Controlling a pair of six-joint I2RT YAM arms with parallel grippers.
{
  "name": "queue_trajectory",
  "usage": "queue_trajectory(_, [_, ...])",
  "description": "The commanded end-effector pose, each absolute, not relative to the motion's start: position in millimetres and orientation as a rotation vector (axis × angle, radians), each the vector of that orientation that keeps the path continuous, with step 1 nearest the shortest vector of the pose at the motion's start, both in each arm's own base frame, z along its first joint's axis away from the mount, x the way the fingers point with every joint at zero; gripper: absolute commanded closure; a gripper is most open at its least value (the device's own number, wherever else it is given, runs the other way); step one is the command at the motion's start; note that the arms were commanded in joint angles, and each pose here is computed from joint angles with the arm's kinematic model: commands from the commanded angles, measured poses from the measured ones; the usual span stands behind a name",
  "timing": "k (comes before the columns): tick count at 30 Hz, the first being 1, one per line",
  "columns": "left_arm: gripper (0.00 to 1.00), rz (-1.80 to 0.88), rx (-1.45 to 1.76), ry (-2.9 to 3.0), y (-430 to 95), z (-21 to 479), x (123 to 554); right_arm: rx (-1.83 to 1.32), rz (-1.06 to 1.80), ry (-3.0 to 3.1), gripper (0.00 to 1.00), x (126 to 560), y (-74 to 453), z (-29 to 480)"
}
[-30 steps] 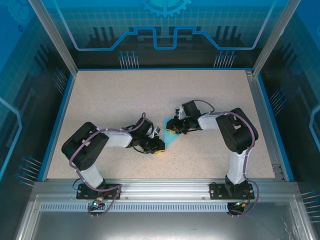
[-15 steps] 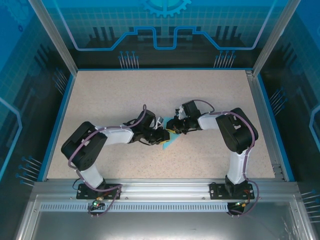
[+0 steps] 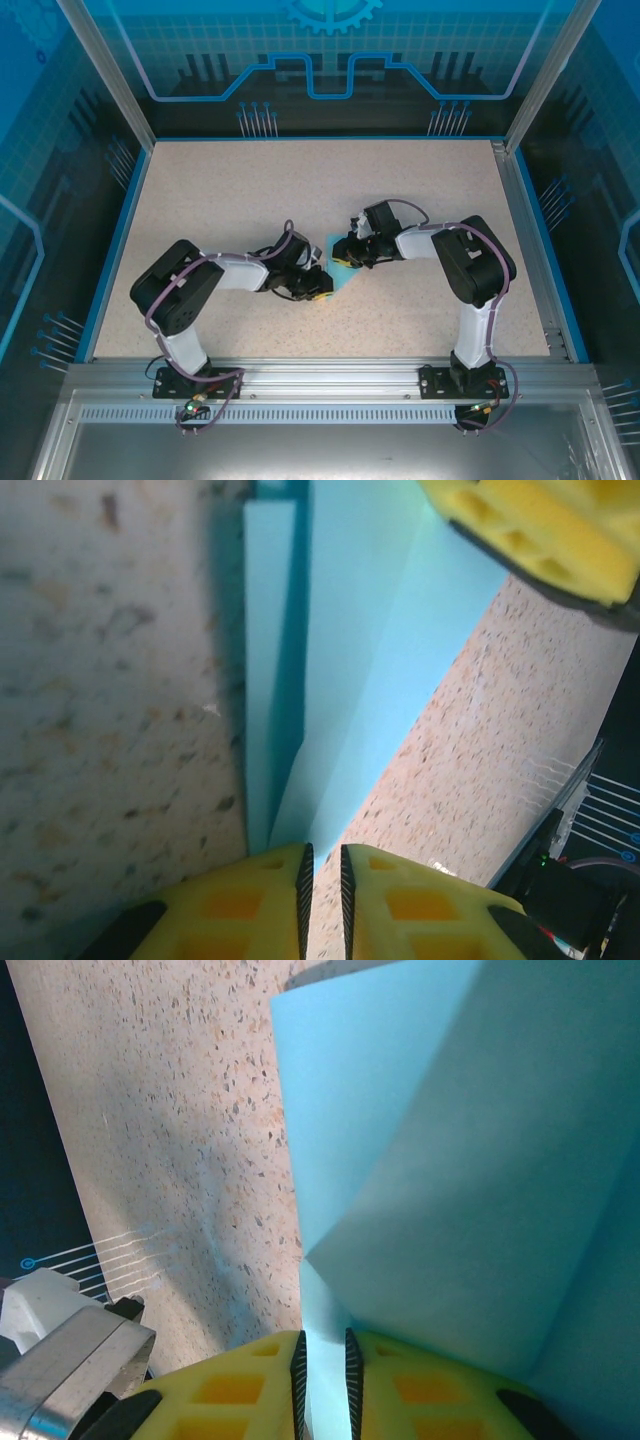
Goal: Fold a paper plane with a square sheet of paper (pick it up from the middle)
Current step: Fourth fold the wing at the center of the table.
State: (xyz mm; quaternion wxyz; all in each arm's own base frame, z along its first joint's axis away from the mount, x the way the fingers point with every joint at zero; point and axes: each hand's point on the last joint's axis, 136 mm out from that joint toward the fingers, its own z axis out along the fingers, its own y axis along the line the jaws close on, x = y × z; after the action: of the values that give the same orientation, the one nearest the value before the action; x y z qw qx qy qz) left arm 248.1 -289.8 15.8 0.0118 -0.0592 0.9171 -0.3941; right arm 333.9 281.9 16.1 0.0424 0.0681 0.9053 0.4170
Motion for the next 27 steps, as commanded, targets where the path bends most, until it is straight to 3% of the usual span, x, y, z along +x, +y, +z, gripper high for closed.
queue_trajectory(1, [0.8, -1.073, -0.248, 3.051, -260.5, -13.3, 207.6, 0.335, 1.056, 2.987, 0.79, 301.6, 257.6, -45.4])
queue_trajectory(12, [0.85, -1.066, -0.328, 2.796, -252.0, 36.0, 235.6, 0.383, 1.032, 2.978, 0.78, 300.5, 256.0, -42.7])
queue_trajectory(17, [0.85, -1.168, -0.314, 2.707, -271.5, 60.8, 259.4, 0.383, 1.026, 2.977, 0.78, 299.4, 255.3, -42.0])
queue_trajectory(27, [0.84, -1.272, -0.33, 2.657, -306.3, 55.9, 297.3, 0.378, 1.021, 2.983, 0.78, 298.6, 254.9, -43.0])
